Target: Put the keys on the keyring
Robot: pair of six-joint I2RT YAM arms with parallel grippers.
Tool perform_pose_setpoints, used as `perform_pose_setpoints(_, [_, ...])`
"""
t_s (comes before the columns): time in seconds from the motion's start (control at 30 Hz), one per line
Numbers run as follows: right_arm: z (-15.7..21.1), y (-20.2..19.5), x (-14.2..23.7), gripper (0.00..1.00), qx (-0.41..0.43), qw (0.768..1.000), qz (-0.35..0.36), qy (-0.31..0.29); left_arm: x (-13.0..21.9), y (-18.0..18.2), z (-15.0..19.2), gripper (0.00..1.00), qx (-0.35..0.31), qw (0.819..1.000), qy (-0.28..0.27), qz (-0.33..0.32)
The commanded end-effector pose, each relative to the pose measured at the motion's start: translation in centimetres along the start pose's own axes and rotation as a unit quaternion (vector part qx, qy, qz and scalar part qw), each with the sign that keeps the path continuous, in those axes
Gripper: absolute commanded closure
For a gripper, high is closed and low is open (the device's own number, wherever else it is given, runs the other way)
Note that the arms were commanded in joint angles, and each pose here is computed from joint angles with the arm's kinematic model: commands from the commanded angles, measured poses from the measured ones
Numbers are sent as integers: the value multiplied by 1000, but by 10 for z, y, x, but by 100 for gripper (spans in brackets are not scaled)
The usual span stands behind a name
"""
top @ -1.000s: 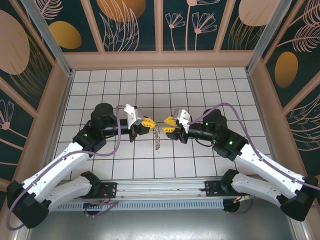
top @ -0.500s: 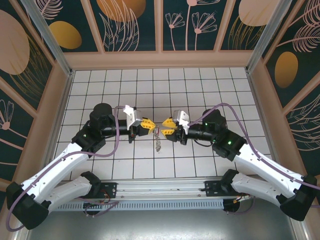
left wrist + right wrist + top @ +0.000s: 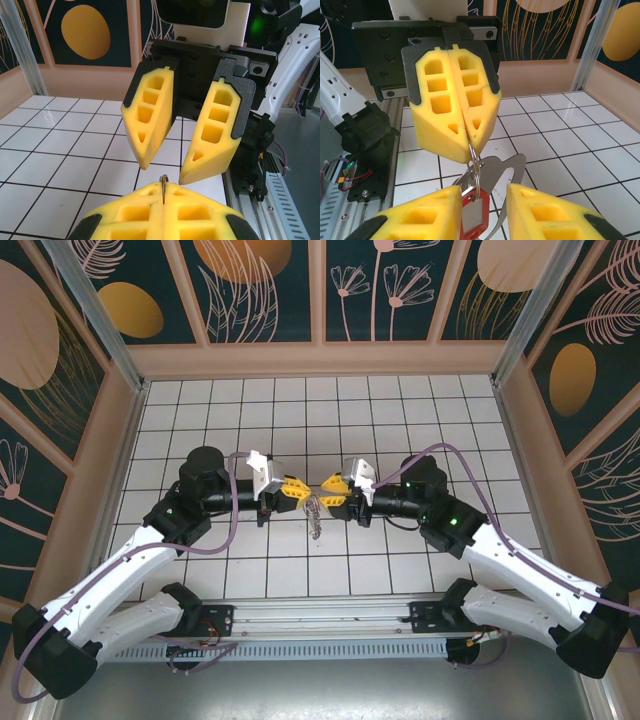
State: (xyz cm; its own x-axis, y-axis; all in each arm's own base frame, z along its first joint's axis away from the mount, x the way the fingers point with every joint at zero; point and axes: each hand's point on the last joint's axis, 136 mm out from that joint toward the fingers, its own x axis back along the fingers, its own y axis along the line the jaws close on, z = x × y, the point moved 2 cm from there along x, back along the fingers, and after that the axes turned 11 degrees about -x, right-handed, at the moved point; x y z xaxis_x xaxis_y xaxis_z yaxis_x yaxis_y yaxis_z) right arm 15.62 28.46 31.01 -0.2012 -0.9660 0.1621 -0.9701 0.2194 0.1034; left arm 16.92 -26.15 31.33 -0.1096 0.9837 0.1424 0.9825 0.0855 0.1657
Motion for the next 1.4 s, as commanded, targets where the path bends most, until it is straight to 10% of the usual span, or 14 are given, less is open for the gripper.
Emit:
perform_pose_setpoints(0.0, [-9, 0, 0, 71, 6, 1000, -7, -18, 5, -2, -17, 100, -24, 999, -25, 7])
perform_pose_setpoints(0.37, [-5, -2, -7, 72, 4, 1000, -14, -8, 5, -3, -20, 100, -23, 999, -27, 8])
perform_pose_setpoints(0.7, [-3, -2, -8, 100, 7, 1000, -19, -4, 5, -3, -20, 100, -26, 999, -27, 9])
perform_pose_setpoints(1.37, [-3, -9, -27, 100, -2, 999, -39, 9, 7, -7, -23, 100, -27, 999, -36, 19])
